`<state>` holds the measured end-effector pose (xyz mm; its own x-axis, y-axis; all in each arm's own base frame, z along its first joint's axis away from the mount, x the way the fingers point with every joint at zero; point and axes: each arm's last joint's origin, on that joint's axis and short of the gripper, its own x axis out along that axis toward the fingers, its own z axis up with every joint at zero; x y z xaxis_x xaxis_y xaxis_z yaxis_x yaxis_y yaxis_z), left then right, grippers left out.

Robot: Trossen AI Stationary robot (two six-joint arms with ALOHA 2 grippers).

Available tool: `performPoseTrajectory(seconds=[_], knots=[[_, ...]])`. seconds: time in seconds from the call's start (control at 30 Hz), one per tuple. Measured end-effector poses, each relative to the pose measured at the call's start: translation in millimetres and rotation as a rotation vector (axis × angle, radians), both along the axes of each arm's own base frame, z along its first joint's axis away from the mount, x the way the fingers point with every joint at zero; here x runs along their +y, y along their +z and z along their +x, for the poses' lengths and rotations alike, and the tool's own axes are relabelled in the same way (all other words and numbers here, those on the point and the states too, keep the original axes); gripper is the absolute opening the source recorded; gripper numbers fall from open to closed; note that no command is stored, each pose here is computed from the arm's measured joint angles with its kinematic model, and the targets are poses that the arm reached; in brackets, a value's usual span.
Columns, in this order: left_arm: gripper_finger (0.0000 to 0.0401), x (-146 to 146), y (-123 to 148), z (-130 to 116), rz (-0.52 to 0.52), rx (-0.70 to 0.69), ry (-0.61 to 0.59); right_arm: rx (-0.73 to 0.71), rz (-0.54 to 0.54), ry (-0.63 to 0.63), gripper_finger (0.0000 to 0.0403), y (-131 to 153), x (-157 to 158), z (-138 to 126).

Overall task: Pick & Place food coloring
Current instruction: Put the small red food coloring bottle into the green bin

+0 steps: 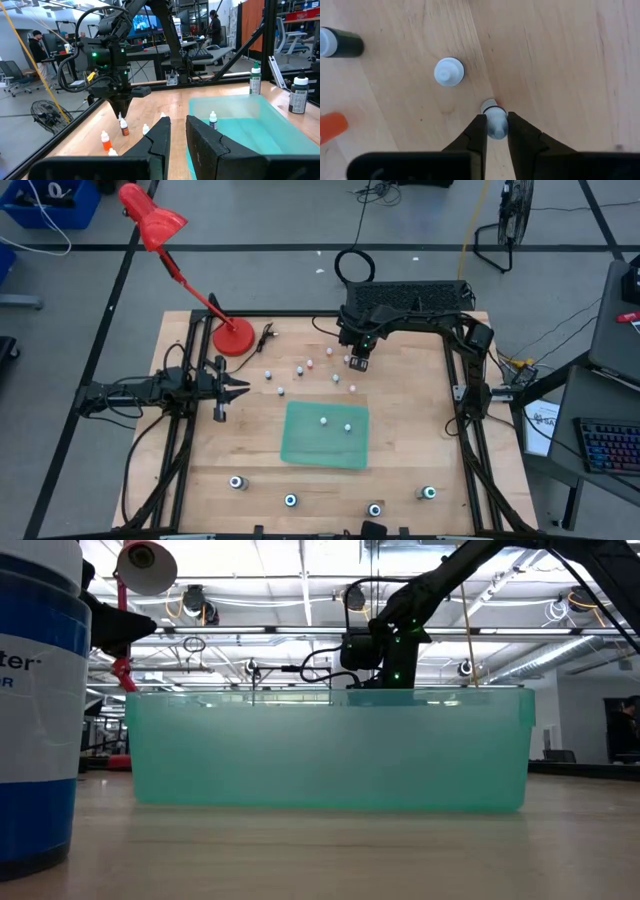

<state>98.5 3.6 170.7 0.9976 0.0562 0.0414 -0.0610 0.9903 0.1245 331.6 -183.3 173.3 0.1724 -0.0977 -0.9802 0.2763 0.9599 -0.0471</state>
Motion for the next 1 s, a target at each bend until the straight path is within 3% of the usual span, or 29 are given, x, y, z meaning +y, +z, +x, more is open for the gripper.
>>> performPoseTrajectory(seconds=[0.3,0.6,0.83,1.0], knots=[[0.0067,0.0,0.0,0.0,0.0,0.0,0.001,-0.067,-0.111,0.024,0.0042,46.6,28.9,-2.0],[0.0067,0.0,0.0,0.0,0.0,0.0,0.0,-0.235,-0.102,0.149,0.0042,105.2,126.7,-2.8],[0.0067,0.0,0.0,0.0,0.0,0.0,0.0,-0.255,-0.094,0.29,0.0042,102.4,205.0,5.1],[0.0067,0.0,0.0,0.0,0.0,0.0,0.001,-0.187,-0.083,0.357,0.0042,109.6,229.9,23.4]])
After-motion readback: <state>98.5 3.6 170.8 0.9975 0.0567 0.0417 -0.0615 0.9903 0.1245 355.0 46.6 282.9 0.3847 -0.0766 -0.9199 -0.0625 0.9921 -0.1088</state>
